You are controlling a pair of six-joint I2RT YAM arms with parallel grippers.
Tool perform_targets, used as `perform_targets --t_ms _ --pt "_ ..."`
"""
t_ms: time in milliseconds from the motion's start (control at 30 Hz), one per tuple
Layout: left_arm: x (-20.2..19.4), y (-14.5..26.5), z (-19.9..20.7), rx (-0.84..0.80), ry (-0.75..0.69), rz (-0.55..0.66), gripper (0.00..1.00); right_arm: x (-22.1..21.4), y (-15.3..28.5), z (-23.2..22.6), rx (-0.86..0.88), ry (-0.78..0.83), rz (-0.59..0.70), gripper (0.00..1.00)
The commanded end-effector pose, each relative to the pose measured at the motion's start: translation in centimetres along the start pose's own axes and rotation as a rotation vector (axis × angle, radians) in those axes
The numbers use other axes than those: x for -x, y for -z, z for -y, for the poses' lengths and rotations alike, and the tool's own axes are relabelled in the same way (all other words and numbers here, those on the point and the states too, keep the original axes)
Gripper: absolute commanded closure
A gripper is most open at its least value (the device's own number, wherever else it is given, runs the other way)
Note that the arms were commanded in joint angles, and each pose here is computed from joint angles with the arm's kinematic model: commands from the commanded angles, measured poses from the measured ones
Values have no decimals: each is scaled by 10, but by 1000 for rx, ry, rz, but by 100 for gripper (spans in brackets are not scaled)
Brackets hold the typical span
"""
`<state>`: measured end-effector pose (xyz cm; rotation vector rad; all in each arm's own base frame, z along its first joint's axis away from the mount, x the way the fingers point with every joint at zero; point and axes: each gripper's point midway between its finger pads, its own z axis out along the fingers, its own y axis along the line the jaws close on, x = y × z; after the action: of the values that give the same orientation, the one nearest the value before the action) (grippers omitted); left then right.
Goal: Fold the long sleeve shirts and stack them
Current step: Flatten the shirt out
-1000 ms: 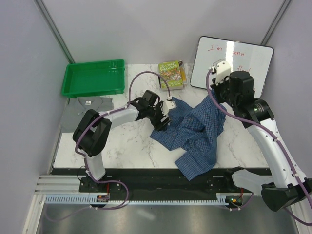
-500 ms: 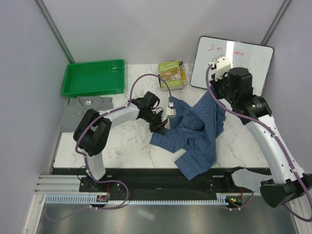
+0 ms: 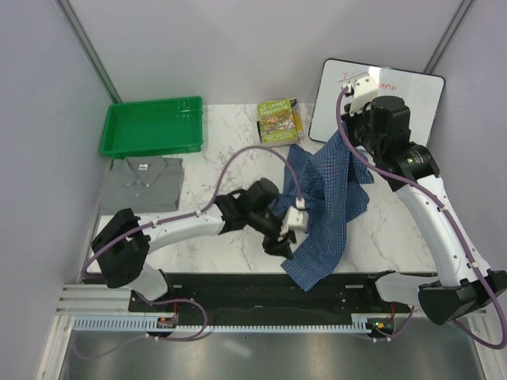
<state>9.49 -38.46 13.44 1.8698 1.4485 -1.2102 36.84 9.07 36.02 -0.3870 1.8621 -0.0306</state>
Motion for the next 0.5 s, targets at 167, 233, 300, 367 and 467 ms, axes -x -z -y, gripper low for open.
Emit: perform_targets --t_ms 167,233,300,367,467 --pt "-28 87 -154 458 29 11 16 36 25 1 25 -33 145 100" --pt "-38 87 -180 472 24 -13 15 37 29 -2 45 -37 156 100" --pt "-44 89 -199 488 20 -27 14 35 33 -3 51 -35 154 100" --pt "-51 89 -225 520 21 -48 1 33 36 -3 54 -33 150 100" --pt "-61 91 -254 561 18 -79 1 32 43 -5 69 -30 150 100"
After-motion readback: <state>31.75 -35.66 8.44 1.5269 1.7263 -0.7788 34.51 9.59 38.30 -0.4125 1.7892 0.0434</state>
